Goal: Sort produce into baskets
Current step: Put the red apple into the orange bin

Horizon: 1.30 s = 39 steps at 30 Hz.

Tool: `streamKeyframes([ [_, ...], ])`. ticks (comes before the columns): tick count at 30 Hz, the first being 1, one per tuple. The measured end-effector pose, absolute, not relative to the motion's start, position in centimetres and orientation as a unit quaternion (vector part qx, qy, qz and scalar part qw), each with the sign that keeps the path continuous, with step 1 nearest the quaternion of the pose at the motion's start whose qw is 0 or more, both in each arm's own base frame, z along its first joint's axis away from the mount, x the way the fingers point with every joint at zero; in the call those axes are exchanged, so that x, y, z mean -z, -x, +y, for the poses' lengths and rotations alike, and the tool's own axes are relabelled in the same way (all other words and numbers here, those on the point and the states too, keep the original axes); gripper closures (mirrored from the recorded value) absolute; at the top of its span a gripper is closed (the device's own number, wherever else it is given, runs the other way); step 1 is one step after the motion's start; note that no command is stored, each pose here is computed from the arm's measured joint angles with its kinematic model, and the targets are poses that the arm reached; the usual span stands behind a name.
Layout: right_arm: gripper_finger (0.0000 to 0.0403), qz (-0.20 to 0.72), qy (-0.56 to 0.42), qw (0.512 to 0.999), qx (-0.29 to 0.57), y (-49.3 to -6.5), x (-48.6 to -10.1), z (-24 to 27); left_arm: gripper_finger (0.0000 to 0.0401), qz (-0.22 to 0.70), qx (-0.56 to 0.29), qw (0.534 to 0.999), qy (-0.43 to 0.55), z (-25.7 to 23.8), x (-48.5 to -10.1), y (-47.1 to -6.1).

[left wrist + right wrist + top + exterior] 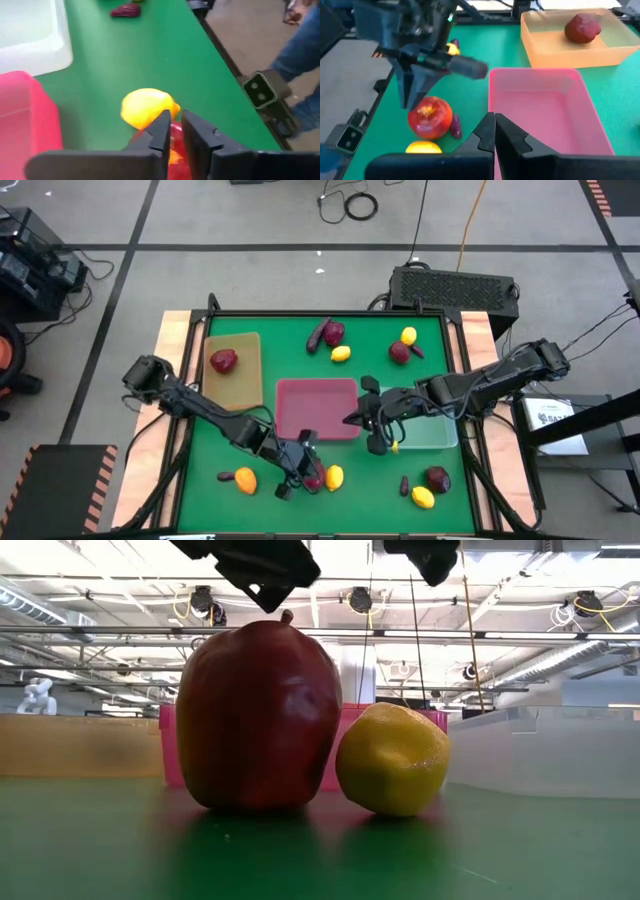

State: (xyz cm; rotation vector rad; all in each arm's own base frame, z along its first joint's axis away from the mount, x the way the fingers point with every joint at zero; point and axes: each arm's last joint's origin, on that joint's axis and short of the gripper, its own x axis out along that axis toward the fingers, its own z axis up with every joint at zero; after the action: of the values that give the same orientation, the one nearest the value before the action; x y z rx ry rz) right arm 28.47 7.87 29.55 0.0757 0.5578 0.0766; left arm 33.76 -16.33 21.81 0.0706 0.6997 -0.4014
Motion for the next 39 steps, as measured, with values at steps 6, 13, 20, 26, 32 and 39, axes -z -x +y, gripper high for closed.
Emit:
streamKeyframes([
  [6,0.0403,0.289,-0.058,0.955,-0.029,-28.3,-29.3,7.8,0.0273,0.342,0.195,0.919,-0.035,-16.4,-21.8,-33.7],
  [13,0.0403,0.289,-0.059,0.955,-0.029,-28.3,-29.3,7.8,0.0207,0.346,0.211,0.913,-0.052,-16.4,-21.3,-33.9],
  [20,0.0403,0.289,-0.066,0.955,-0.025,-28.3,-29.3,7.8,0.0198,0.363,0.221,0.904,-0.053,-16.6,-19.9,-34.3],
  [26,0.0403,0.288,-0.066,0.955,-0.024,-28.3,-29.3,7.8,0.0207,0.362,0.222,0.904,-0.055,-16.6,-19.9,-34.3],
  [32,0.0403,0.288,-0.066,0.955,-0.024,-28.3,-29.3,7.8,0.0257,0.366,0.218,0.903,-0.055,-16.3,-19.8,-34.4],
  [39,0.0403,0.288,-0.066,0.955,-0.024,-28.4,-29.3,7.8,0.0325,0.376,0.213,0.9,-0.054,-15.9,-19.7,-34.4],
])
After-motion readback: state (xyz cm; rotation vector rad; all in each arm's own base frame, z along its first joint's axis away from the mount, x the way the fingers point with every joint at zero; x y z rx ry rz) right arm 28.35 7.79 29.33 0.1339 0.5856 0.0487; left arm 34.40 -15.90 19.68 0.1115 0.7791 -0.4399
